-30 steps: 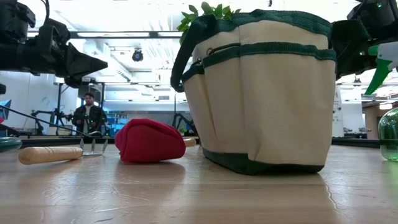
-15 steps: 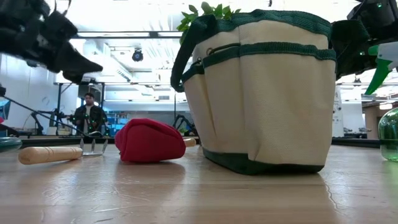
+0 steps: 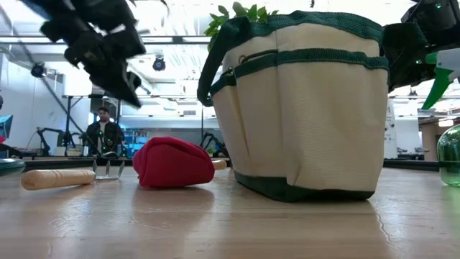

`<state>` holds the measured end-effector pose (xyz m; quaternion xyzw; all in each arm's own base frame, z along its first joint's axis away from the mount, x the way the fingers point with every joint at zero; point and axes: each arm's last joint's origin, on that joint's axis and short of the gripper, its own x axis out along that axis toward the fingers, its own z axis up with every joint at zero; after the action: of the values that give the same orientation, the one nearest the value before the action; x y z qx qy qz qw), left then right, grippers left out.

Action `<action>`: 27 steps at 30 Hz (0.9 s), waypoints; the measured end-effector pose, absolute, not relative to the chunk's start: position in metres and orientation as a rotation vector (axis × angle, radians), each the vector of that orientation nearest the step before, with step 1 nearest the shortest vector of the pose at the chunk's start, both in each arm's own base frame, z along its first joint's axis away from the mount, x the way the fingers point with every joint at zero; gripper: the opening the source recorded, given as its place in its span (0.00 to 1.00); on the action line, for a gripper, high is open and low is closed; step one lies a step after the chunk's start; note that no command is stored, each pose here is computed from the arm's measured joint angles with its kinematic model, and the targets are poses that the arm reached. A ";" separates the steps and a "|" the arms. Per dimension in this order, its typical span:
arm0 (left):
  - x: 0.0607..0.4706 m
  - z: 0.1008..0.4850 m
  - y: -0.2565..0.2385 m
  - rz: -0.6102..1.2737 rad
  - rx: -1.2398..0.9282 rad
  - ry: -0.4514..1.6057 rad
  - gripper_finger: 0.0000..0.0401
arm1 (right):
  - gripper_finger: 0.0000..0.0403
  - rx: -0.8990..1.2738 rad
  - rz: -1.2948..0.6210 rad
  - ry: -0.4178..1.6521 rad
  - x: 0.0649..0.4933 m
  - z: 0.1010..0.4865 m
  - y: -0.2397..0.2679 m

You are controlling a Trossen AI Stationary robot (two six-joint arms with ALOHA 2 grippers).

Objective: Pick & Place Garden tools in Gardening bag
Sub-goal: Put the brown hand rake into the gardening bag

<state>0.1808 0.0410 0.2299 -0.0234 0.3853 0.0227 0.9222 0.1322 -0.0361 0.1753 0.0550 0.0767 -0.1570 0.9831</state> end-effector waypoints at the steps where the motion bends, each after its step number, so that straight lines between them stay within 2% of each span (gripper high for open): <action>1: 0.186 0.234 0.042 0.043 -0.056 0.832 0.11 | 0.02 0.111 -0.316 0.154 0.132 0.175 -0.036; 6: 0.199 0.237 0.045 0.025 -0.141 1.135 0.25 | 0.02 0.111 -0.316 0.155 0.132 0.175 -0.036; 16: 0.211 0.219 0.042 -0.011 -0.339 1.297 0.41 | 0.02 0.111 -0.316 0.155 0.132 0.175 -0.036; 20: 0.215 0.213 0.041 0.003 -0.367 1.328 0.44 | 0.02 0.111 -0.316 0.156 0.132 0.175 -0.036; 27: 0.224 0.194 0.025 -0.024 -0.369 1.356 0.43 | 0.02 0.111 -0.316 0.156 0.132 0.175 -0.036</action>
<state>0.2242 0.0254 0.1937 -0.1697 0.6237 -0.0111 0.7629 0.1322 -0.0362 0.1751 0.0550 0.0774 -0.1573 0.9830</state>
